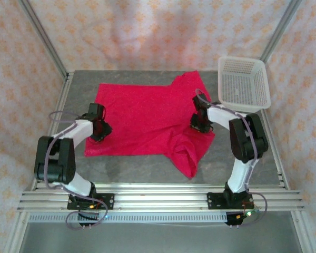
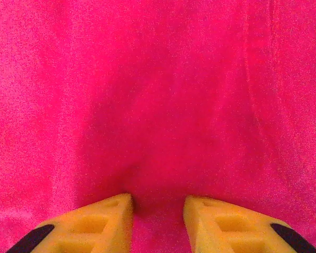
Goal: Fold the inside-out t-shirt
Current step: Move the T-shirt to the center of the table, then smooth out the T-shirt at the center of the table, then rotate the T-shirt at the center of the table, then move the T-shirt to the center of the table.
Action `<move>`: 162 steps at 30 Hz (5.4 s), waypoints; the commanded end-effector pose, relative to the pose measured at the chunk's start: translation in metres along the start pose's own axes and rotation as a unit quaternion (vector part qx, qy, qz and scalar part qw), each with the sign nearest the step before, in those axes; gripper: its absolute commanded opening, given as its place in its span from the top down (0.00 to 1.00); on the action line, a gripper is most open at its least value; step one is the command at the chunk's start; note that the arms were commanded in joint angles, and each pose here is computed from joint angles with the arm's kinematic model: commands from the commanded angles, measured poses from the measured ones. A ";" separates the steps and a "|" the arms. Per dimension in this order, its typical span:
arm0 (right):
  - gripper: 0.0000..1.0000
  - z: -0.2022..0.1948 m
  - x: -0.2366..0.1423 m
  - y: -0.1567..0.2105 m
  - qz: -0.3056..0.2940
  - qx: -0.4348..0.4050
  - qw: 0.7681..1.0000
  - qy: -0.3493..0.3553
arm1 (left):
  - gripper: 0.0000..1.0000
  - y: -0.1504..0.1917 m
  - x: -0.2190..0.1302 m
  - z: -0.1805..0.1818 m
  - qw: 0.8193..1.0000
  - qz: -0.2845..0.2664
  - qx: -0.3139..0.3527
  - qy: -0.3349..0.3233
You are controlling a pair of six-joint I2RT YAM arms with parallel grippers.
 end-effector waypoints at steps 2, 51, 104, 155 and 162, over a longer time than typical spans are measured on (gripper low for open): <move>0.68 0.020 0.014 -0.032 -0.034 0.004 0.999 -0.001 | 0.68 -0.050 0.015 0.000 0.999 -0.030 -0.037 0.001; 1.00 0.036 -0.064 0.062 -0.063 -0.206 0.976 0.043 | 0.69 -0.011 0.004 0.012 0.999 0.014 -0.015 0.028; 0.61 0.011 -0.023 0.170 0.057 -0.279 0.958 0.027 | 0.77 -0.021 0.000 0.021 0.999 0.034 -0.010 0.009; 0.42 0.054 -0.011 -0.051 -0.024 -0.115 0.991 0.057 | 0.75 -0.064 -0.011 0.014 1.000 0.004 0.000 -0.010; 0.37 0.019 -0.085 0.008 -0.044 -0.131 0.990 0.012 | 0.63 -0.039 -0.061 0.042 0.998 -0.043 0.002 -0.048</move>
Point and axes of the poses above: each hand's point on the last joint's axis, 136 mm out from that joint toward the fingers, its own x axis out along the fingers, its own z axis along the line the jaws close on, y = z × x, the point moved 6 cm from there along -x, back along the fingers, and after that the axes turned 11 degrees about x, right-handed, at the moved point
